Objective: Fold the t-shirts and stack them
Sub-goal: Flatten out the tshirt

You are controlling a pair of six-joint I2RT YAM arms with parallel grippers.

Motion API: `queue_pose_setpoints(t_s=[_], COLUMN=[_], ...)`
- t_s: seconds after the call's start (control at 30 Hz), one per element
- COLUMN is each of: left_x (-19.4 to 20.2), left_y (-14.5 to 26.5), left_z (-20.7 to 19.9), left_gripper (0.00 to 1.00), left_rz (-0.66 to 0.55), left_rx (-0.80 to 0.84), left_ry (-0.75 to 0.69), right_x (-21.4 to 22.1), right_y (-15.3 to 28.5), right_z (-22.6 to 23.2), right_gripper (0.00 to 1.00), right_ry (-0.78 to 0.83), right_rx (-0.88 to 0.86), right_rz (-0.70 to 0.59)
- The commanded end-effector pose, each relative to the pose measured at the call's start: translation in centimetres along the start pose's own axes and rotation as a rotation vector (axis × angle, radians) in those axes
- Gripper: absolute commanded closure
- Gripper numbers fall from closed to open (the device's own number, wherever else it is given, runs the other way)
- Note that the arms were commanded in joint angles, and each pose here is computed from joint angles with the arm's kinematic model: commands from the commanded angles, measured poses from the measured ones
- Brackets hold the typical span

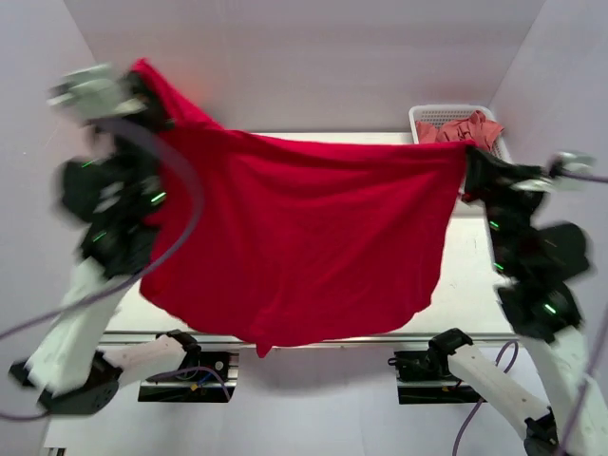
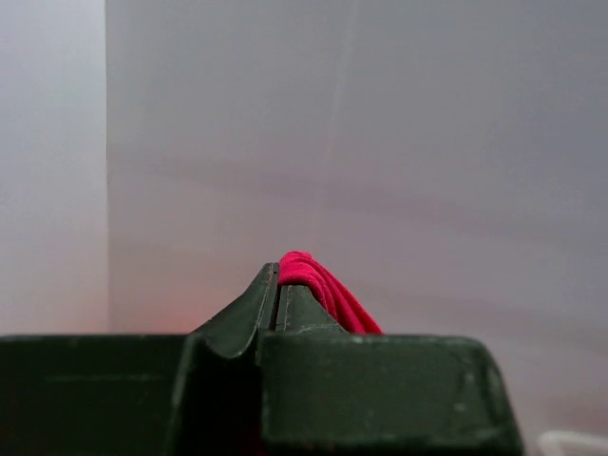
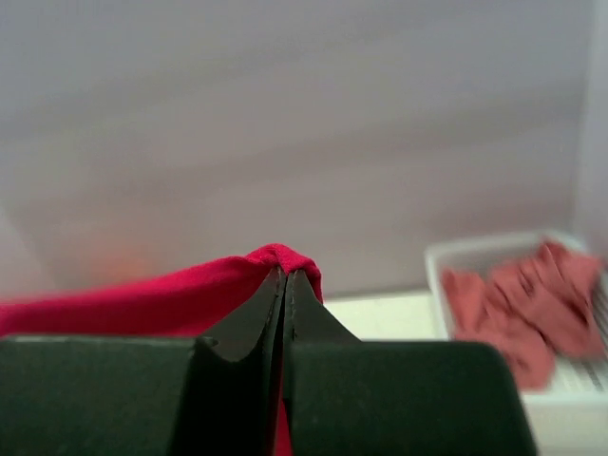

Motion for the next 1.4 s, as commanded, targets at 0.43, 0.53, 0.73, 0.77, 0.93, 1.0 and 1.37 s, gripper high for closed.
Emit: queue_pose_setpoints(t_s=[0.43, 0.53, 0.73, 0.77, 0.93, 1.0, 1.37], left_x=[52.9, 56.4, 58.1, 57.5, 55.2, 55.2, 51.9], left_y=[-4.9, -6.9, -9.2, -9.7, -9.4, -8.2, 5.6], left_z=[9.2, 10.5, 9.8, 10.0, 8.7, 7.7, 6.4], left_gripper=[0.96, 0.51, 0.0, 0.0, 0.0, 0.0, 0.0], left_rz=[0.733, 0.786, 0.804, 0.796, 0.843, 0.892, 1.12], left_rx=[-0.426, -0.427, -0.304, -0.299, -0.236, -0.202, -0.124], left_ry=[-0.516, -0.491, -0.362, -0.351, -0.329, -0.301, 0.002], right_x=[39.3, 43.7, 45.1, 44.6, 42.1, 41.7, 46.4], right_y=[-13.0, -15.2, -18.8, -18.9, -18.1, -16.8, -6.7], right_z=[-7.2, -8.1, -7.2, -7.0, -4.4, -3.3, -2.7], right_gripper=[1.0, 0.76, 0.18, 0.15, 0.1, 0.1, 0.1], right_ry=[0.166, 0.163, 0.212, 0.208, 0.202, 0.177, 0.052], right_rx=[0.479, 0.436, 0.309, 0.293, 0.135, 0.089, 0.133], right_rz=[0.731, 0.842, 0.9, 0.899, 0.875, 0.887, 1.131])
Point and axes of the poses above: each gripper's point midway between its finger pads, its own y axis back along the fingers, its own z axis along the line the jaws close on, x = y × z, the point moved 2 cm from there along y, back along the fingers, and after that the axes turned 9 degrees about y, right-handed, at the moved point
